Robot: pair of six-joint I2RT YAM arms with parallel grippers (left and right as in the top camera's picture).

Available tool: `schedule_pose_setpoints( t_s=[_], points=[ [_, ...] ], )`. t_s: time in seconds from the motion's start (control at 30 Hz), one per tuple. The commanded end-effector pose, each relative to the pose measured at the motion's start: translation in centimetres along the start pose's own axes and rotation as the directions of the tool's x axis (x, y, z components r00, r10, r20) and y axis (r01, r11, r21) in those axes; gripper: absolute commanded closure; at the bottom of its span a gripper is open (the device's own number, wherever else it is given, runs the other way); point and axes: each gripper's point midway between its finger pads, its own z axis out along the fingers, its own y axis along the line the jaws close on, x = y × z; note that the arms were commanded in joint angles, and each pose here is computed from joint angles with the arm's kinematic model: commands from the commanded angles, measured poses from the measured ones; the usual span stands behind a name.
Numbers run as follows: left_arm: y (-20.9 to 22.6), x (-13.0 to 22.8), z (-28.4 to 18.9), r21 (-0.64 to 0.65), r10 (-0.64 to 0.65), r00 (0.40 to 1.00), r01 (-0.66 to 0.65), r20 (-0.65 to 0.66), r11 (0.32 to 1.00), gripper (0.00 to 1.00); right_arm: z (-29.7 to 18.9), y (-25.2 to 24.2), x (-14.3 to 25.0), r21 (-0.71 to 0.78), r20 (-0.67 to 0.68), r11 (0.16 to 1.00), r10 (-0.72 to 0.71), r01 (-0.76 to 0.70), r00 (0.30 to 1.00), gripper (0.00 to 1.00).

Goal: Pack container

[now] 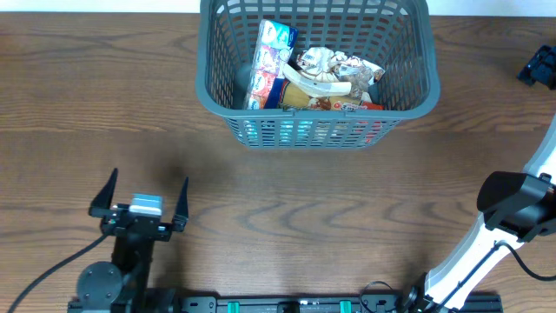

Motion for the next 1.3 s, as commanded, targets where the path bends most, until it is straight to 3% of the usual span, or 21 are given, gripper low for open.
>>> schedule_pose_setpoints(
  t_s=[0.0,0.27,0.53,0.77,1.27],
  points=[
    [-0.2,1.0,0.2,-0.001,-0.003,1.0,0.003,0.01,1.0,0.01,0.2,-0.2,0.0,0.015,-0.001,1.0,0.012,-0.012,1.0,0.01],
    [0.2,4.2,0.8,-0.035,-0.054,0.996,0.051,-0.072,0.998,0.01,0.2,-0.2,0.0,0.015,-0.001,1.0,0.012,-0.012,1.0,0.01],
    [-1.3,9.6,0.9,-0.038,-0.222,0.946,0.219,-0.235,0.975,0.01,0.2,-0.2,0.0,0.015,-0.001,1.0,0.012,-0.012,1.0,0.01],
    [-2.3,13.1,0.7,-0.034,-0.232,0.914,0.234,-0.333,0.972,0.01,0.2,-0.2,0.0,0.015,-0.001,1.0,0.012,-0.012,1.0,0.01],
    [-2.3,13.5,0.5,-0.048,-0.252,0.902,0.251,-0.35,0.967,0.01,0.2,-0.2,0.0,0.015,-0.001,1.0,0.012,-0.012,1.0,0.01]
  ],
)
